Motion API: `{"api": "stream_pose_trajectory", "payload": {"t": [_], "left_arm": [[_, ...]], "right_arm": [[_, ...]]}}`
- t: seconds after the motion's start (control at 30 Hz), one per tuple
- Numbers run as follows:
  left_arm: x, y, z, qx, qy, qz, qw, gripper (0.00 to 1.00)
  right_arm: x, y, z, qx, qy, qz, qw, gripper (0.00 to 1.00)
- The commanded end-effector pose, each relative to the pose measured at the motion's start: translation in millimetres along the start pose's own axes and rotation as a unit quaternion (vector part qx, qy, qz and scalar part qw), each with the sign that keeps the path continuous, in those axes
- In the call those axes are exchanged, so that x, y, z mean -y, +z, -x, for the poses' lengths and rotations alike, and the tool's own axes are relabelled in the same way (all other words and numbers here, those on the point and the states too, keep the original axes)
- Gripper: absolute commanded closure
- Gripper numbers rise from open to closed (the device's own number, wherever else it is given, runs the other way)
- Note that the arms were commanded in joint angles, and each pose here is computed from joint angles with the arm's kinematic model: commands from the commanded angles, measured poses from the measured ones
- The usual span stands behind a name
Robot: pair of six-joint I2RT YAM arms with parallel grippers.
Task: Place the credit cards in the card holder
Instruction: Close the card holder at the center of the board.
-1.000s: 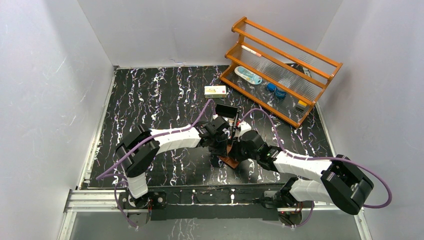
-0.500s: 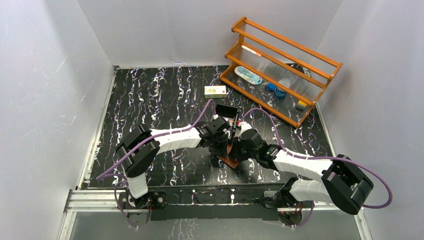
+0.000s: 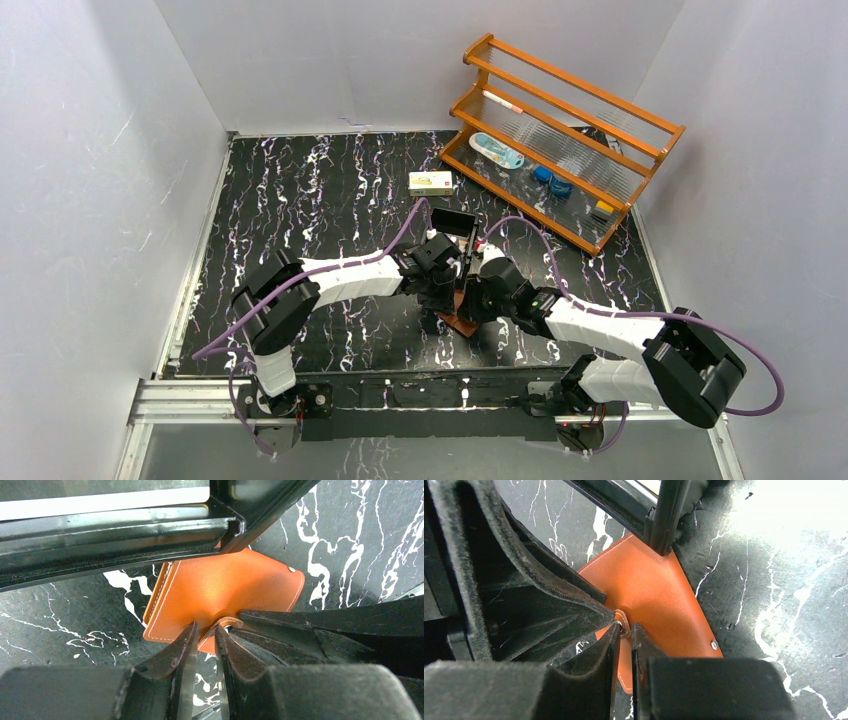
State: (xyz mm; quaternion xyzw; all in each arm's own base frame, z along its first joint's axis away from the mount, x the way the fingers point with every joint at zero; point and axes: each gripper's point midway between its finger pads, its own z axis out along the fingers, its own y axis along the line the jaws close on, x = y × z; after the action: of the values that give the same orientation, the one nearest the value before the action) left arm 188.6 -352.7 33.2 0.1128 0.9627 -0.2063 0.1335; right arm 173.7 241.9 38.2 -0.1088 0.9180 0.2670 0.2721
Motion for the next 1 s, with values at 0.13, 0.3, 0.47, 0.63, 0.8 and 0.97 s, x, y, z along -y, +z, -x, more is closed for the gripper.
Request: {"api": "stream_pose_trajectory", "payload": {"t": [0.13,0.3,0.47,0.63,0.8,0.97], "left_arm": [[-26,12,-26,-0.042,0.008,0.059,0.997,0.81],[-26,13,-27,-0.042,0.008,0.059,0.997,0.81],[-26,14,-28,-0.044,0.007,0.059,0.997,0.81],[-26,15,-30,-0.046,0.006,0.058,0.997,0.81],[-26,15,-30,-0.045,0.007,0.059,0.997,0.81],[-25,14,-29,-0.045,0.010,0.058,0.997,0.81]], "right_arm": [[13,1,0,-0.005,0.009,-0.046,0.999,0.79],[20,4,-7,-0.016,0.013,-0.063,0.998,0.80],[34,6,-21,-0.031,0.028,-0.091,0.995,0.83],[47,6,-35,-0.046,0.041,-0.112,0.992,0.89],[56,-1,-48,-0.047,0.054,-0.120,0.990,0.98],[67,-6,-53,-0.044,0.069,-0.143,0.986,1.00]]}}
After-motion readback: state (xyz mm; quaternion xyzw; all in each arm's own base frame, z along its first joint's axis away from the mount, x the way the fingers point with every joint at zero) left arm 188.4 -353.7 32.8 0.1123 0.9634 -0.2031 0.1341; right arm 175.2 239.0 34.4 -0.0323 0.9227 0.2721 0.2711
